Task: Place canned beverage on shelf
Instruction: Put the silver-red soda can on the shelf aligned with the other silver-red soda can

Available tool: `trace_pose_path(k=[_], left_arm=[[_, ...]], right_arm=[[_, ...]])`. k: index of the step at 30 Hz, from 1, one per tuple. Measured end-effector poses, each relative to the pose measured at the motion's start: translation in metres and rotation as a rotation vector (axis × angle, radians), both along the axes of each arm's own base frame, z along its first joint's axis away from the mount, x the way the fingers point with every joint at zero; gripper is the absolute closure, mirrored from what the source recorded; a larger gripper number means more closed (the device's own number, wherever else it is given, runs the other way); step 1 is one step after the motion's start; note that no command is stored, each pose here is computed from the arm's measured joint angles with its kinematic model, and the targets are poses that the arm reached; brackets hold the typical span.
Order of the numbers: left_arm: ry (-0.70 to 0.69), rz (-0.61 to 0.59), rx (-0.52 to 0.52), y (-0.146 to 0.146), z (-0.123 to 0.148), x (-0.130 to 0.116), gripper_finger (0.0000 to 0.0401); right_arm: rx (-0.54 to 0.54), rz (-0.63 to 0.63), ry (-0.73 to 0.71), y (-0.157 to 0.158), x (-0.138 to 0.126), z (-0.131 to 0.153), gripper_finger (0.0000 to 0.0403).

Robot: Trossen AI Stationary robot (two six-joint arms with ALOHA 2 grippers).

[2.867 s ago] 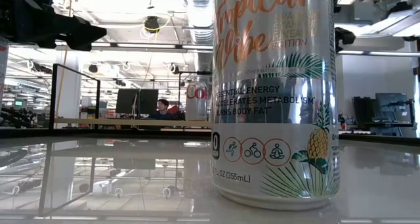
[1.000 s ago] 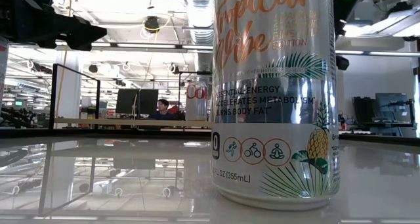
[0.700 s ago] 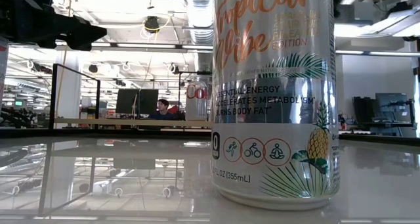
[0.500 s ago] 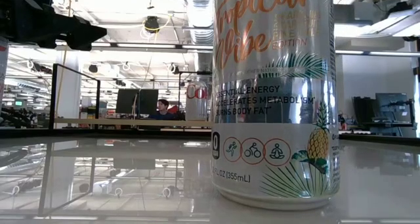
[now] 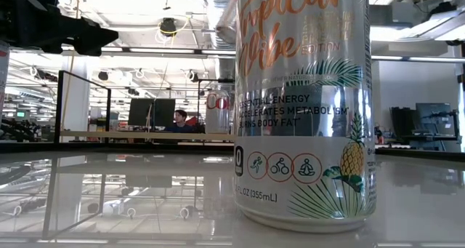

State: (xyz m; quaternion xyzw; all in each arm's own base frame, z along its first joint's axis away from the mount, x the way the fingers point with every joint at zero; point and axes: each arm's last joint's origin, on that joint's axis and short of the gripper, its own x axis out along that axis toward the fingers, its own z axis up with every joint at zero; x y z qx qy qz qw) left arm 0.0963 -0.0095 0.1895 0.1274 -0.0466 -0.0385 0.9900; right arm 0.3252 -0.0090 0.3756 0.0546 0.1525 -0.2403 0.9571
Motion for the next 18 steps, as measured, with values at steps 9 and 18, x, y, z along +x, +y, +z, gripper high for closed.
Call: trace_pose_path(k=[9, 18], left_arm=[[0.002, 0.007, 0.000, 0.000, 0.000, 0.000, 0.0101], [0.007, 0.008, -0.008, 0.000, 0.000, 0.001, 0.0101]], right_arm=[[-0.030, 0.127, 0.061, -0.039, 0.057, -0.030, 0.0076], [-0.026, 0.212, 0.192, -0.088, 0.109, -0.036, 0.0076]])
